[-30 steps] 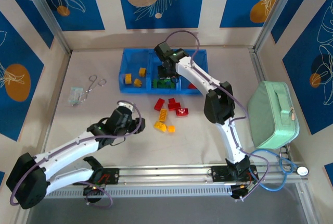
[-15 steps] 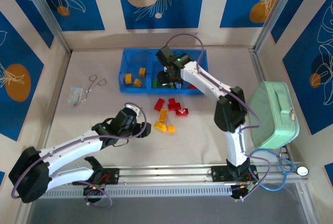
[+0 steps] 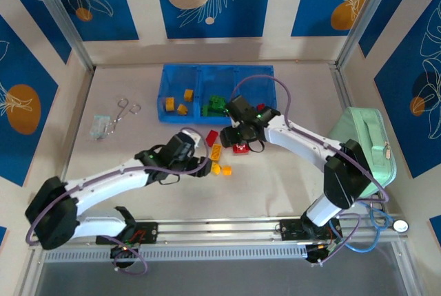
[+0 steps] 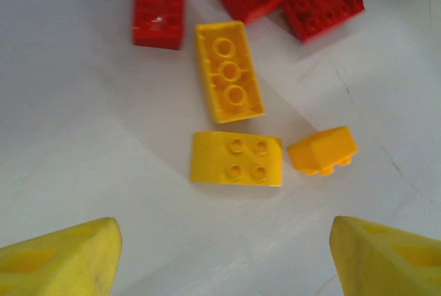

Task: Sort the legos into containers by color
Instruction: Pick up the lego from the center of the table.

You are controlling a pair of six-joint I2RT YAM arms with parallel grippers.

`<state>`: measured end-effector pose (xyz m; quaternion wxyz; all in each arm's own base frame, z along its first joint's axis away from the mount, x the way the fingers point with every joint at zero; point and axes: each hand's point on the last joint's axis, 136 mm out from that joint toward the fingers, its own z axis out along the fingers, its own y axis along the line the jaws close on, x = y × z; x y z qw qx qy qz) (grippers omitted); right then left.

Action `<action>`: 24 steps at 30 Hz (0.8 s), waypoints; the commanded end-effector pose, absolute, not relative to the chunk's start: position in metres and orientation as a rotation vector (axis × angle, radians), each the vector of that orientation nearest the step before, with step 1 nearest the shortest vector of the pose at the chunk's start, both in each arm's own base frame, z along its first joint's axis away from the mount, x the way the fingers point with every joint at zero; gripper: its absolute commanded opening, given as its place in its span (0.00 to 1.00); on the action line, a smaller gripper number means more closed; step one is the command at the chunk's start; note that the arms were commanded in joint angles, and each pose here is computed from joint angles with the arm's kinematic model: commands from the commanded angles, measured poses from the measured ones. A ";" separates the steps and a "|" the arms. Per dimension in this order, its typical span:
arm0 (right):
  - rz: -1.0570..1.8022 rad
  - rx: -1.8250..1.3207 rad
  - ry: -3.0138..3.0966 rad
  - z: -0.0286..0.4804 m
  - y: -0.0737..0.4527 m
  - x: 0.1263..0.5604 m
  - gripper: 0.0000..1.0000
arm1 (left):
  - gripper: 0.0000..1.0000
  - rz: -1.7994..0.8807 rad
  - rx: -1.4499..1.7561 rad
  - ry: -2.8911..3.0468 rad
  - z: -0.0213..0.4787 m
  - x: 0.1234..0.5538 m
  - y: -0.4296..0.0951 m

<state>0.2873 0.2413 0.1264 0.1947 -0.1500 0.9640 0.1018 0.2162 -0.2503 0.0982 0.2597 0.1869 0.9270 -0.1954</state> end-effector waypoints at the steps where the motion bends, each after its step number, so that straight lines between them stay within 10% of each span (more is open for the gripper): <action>1: 0.383 -0.303 2.646 0.142 0.238 0.287 0.63 | 0.79 -0.476 0.661 2.551 0.085 0.205 -0.265; 24: 0.428 -0.089 2.625 0.129 0.176 0.256 0.63 | 0.72 -0.178 0.791 2.731 0.023 0.228 -0.288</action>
